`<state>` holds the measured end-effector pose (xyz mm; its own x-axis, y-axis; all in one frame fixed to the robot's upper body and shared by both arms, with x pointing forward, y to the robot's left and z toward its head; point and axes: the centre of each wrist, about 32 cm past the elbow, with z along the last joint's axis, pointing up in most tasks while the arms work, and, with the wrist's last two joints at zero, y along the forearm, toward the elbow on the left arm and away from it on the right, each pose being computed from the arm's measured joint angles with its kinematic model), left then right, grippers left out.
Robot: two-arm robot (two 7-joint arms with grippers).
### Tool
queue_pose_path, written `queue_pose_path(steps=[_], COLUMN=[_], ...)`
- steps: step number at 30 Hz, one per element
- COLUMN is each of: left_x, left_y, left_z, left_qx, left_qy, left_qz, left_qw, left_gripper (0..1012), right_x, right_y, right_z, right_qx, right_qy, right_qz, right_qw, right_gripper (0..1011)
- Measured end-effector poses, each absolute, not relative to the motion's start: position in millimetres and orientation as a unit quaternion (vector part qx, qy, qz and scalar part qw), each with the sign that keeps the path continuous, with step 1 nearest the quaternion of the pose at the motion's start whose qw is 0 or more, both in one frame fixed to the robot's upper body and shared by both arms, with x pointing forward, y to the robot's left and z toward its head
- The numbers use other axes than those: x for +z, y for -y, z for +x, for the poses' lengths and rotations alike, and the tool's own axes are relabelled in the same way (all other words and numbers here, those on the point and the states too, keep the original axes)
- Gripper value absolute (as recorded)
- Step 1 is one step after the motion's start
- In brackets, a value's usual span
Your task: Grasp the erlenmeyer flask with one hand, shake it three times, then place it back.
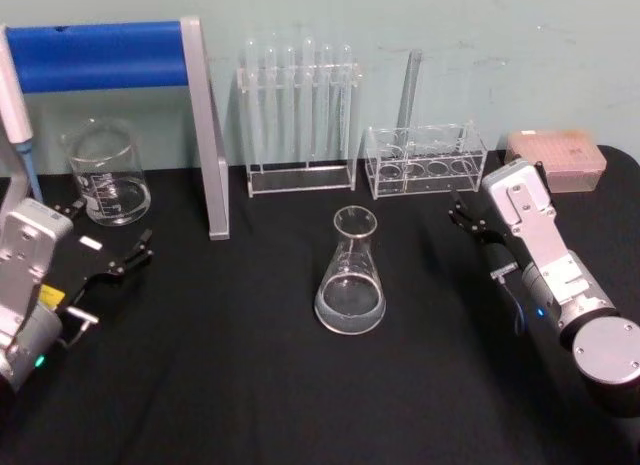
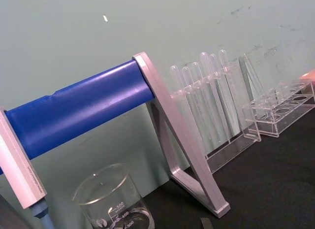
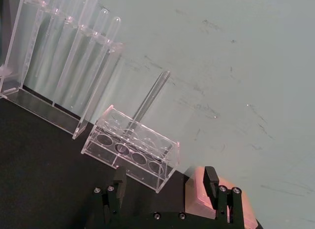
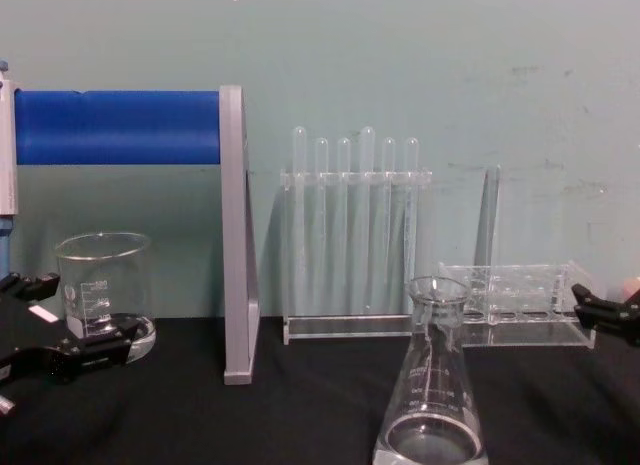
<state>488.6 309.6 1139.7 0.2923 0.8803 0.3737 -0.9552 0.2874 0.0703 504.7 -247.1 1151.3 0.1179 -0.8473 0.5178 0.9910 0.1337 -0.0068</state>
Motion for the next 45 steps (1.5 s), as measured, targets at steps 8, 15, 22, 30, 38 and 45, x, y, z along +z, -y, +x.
queue_pose_path(steps=[8, 15, 22, 30, 38, 45], left_x=[1139.8, 1139.8, 1139.8, 1139.8, 1139.8, 1139.8], left_y=[-309.7, -309.6, -309.7, -309.7, -309.6, -309.7], left_z=[488.6, 488.6, 488.6, 488.6, 488.6, 488.6], left_qx=[0.580, 0.580, 0.580, 0.580, 0.580, 0.580], left_qy=[0.132, 0.132, 0.132, 0.132, 0.132, 0.132], left_qz=[0.141, 0.141, 0.141, 0.141, 0.141, 0.142], left_qw=[0.791, 0.791, 0.791, 0.791, 0.791, 0.791], left_gripper=[1001, 1001, 1001, 1001, 1001, 1001], right_x=[1151.9, 1152.2, 1152.3, 1152.6, 1152.6, 1152.6], right_y=[247.3, 247.6, 247.9, 247.8, 247.8, 247.8], right_z=[504.6, 504.4, 504.4, 504.4, 504.4, 504.4], right_qx=[-0.633, -0.633, -0.633, -0.633, -0.633, -0.633], right_qy=[0.198, 0.196, 0.195, 0.195, 0.195, 0.195], right_qz=[-0.178, -0.178, -0.177, -0.177, -0.177, -0.177], right_qw=[0.727, 0.727, 0.727, 0.728, 0.728, 0.728], right_gripper=[1003, 1003, 1003, 1003, 1003, 1003])
